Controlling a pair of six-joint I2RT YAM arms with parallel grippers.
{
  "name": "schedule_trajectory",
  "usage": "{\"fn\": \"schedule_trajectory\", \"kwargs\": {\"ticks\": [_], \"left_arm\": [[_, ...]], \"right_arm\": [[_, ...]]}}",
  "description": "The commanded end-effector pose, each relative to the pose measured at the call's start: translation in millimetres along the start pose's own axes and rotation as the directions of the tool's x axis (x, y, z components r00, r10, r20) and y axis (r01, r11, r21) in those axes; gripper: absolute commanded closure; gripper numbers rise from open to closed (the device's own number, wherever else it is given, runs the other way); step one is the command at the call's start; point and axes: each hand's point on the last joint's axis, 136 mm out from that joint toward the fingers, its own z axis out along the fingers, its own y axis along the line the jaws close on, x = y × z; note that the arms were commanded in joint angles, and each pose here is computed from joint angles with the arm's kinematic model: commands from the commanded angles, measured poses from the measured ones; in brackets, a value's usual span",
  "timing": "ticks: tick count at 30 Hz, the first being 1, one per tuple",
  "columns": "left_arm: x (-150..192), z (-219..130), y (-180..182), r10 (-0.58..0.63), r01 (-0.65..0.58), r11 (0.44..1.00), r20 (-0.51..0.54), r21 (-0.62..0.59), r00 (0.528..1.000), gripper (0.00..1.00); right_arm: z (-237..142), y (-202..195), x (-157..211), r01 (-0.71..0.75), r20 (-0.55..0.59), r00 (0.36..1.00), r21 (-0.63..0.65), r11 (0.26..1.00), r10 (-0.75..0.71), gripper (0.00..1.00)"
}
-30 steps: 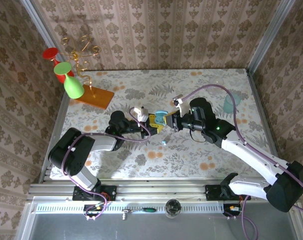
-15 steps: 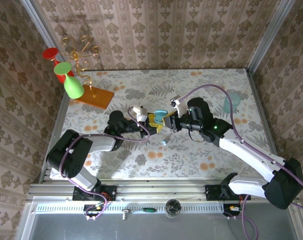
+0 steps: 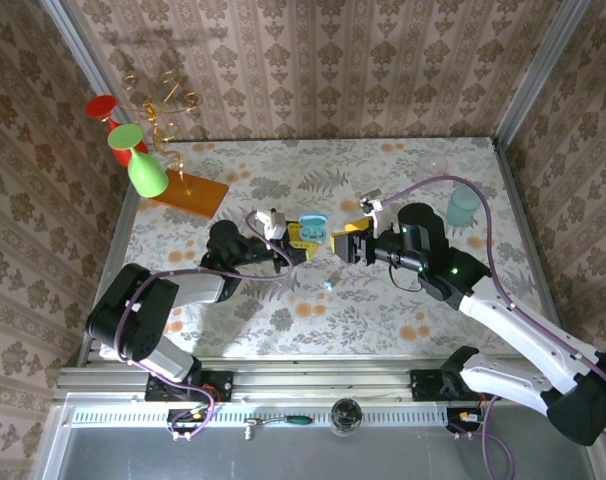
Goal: Insert wireless bluetooth earbuds into charging case
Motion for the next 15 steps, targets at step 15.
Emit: {"fn": "schedule_trajectory", "kwargs": {"ticks": [15], "left_arm": [[-23.0, -44.8, -2.6, 0.134, -0.135, 0.982, -0.022, -0.132, 0.991, 0.75]], "right_arm": [[67.2, -55.8, 136.1, -0.259, -0.410, 0.850, 0.222, 0.940, 0.331, 0.46]]}}
